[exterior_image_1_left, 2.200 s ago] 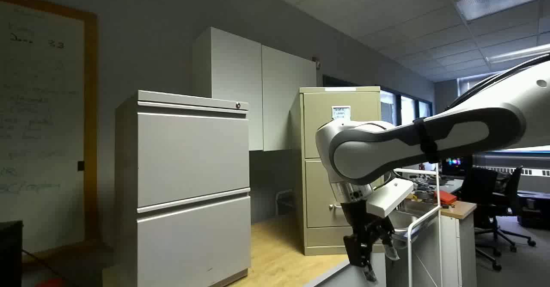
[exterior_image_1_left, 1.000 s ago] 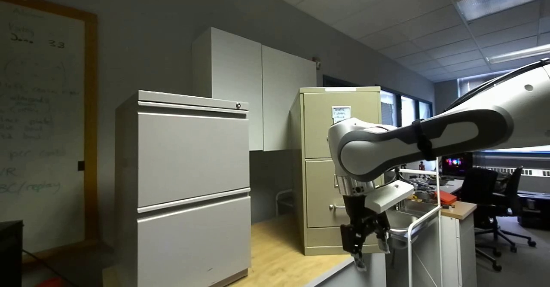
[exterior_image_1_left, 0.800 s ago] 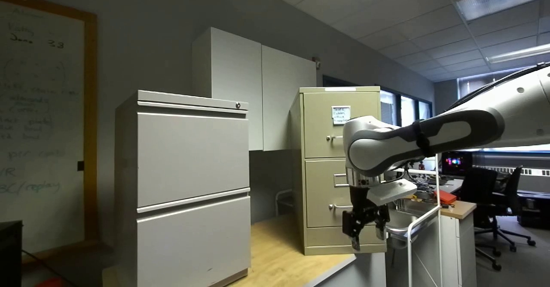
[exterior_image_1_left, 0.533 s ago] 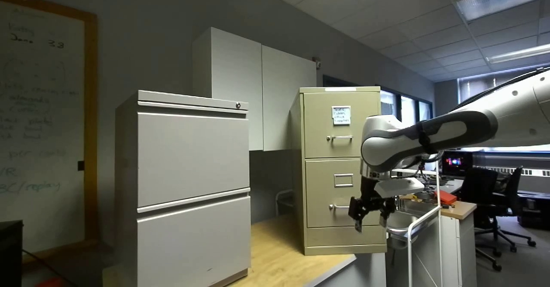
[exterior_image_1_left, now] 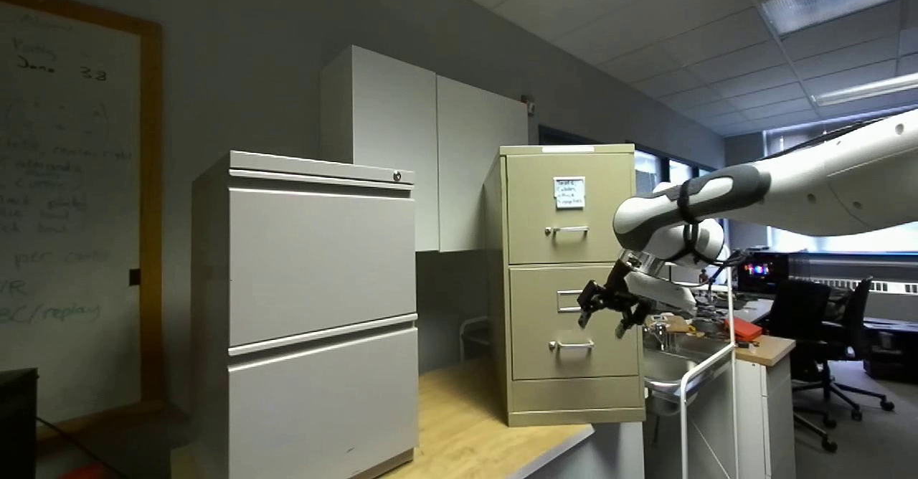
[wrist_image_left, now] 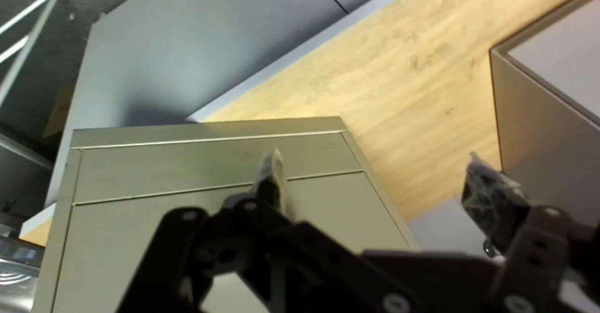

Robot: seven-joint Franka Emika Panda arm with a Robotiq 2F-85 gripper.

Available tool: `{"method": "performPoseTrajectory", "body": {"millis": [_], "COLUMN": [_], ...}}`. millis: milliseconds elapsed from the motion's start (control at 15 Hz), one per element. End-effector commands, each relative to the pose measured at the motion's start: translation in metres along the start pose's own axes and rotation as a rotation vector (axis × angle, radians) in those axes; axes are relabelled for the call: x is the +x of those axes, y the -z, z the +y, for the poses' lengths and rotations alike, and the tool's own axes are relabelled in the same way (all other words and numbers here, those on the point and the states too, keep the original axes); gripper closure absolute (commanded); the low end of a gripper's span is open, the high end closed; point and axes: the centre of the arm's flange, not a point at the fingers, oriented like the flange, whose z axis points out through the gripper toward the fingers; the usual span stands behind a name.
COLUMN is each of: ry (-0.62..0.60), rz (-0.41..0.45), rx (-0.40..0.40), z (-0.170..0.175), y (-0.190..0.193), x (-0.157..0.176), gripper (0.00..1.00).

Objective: Open the bottom drawer of the cabinet to the right

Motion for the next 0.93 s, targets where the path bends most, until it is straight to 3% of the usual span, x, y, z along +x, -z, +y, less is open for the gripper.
{"method": "performPoseTrajectory", "body": {"millis": [0,400,867], "ry": [-0.077,-0.319,-0.561], "rz": [0.038,0.062,0.094], "rx": [0.129,0.301,0.39], "z": [0.011,0.051,0.112], "y": [-0.012,-0.064,-0.096], "x": [0.073,0.104,0.114], "gripper": [0.0,0.0,0.0]}}
